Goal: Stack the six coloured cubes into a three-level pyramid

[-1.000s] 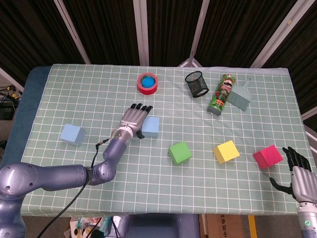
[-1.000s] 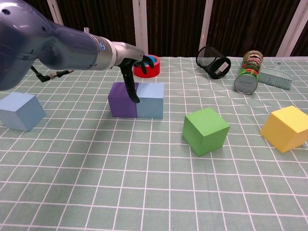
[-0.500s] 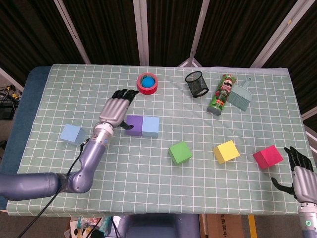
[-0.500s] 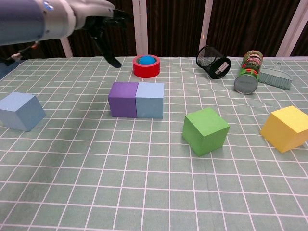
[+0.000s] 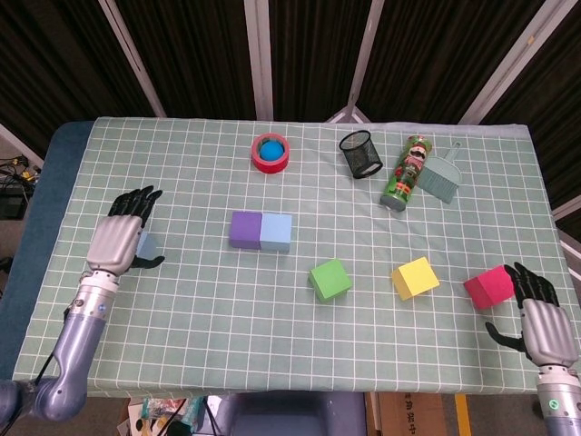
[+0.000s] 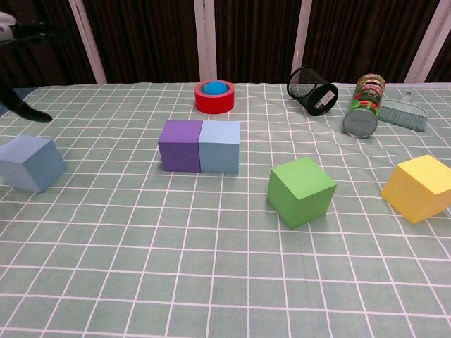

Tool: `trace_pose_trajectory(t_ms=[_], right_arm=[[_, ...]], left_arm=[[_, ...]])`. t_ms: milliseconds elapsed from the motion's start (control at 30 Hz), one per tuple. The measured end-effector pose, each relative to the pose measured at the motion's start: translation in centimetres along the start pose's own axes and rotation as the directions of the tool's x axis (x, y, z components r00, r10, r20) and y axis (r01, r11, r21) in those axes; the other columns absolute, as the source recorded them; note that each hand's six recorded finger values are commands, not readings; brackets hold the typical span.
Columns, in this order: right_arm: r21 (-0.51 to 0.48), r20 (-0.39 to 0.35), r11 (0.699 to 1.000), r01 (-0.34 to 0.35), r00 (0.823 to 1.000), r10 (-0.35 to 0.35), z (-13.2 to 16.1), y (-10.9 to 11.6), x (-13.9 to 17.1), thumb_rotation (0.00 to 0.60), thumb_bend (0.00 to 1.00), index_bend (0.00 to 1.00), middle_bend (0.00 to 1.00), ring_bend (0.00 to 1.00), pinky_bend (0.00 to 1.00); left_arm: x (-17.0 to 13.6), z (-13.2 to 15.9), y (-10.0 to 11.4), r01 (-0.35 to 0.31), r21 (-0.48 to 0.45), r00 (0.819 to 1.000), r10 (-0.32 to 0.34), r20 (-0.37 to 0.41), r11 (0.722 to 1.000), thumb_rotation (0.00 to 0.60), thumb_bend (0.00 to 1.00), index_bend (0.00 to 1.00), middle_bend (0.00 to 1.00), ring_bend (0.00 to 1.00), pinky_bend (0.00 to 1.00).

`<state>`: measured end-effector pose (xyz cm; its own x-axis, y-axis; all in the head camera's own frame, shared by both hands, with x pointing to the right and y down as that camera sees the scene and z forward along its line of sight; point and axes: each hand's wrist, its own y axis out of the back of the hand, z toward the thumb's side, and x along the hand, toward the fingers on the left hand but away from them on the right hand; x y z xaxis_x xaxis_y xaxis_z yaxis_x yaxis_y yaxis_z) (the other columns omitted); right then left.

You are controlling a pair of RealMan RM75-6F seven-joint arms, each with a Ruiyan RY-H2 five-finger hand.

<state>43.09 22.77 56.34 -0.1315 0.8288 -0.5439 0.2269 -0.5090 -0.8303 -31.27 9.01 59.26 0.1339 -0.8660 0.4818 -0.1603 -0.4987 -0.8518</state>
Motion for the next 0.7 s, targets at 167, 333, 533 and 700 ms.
trace_pose_trajectory(t_ms=[167, 333, 533, 700], right_arm=[[0.038, -0.087, 0.997, -0.071, 0.993, 0.074, 3.3, -1.2, -0.6, 0.600, 0.27, 0.00, 0.00, 0.00, 0.00], [0.096, -0.191, 0.984, -0.150, 0.967, 0.167, 7.1, -2.9, -1.0, 0.600, 0.27, 0.00, 0.00, 0.00, 0.00], [0.150, -0.279, 0.969, -0.197, 0.932, 0.233, 10.9, -5.0, -1.2, 0.600, 0.27, 0.00, 0.00, 0.00, 0.00], [0.140, -0.300, 0.964, -0.226, 0.918, 0.259, 13.1, -6.9, -1.6, 0.600, 0.27, 0.00, 0.00, 0.00, 0.00]], left_arm=[[-0.7, -1.0, 1.3, -0.036, -0.028, 0.999, 0.036, -0.006, 0.999, 0.600, 0.10, 0.00, 0.01, 0.00, 0.00], [-0.9, -1.2, 2.3, -0.055, -0.067, 0.998, 0.055, -0.001, 0.996, 0.600, 0.10, 0.00, 0.01, 0.00, 0.00], [-1.1, -1.0, 2.8, -0.060, -0.096, 0.998, 0.061, 0.011, 0.994, 0.600, 0.10, 0.00, 0.01, 0.00, 0.00], [-1.2, -0.9, 3.1, -0.062, -0.110, 0.998, 0.064, 0.018, 0.992, 0.600, 0.10, 0.00, 0.01, 0.00, 0.00]])
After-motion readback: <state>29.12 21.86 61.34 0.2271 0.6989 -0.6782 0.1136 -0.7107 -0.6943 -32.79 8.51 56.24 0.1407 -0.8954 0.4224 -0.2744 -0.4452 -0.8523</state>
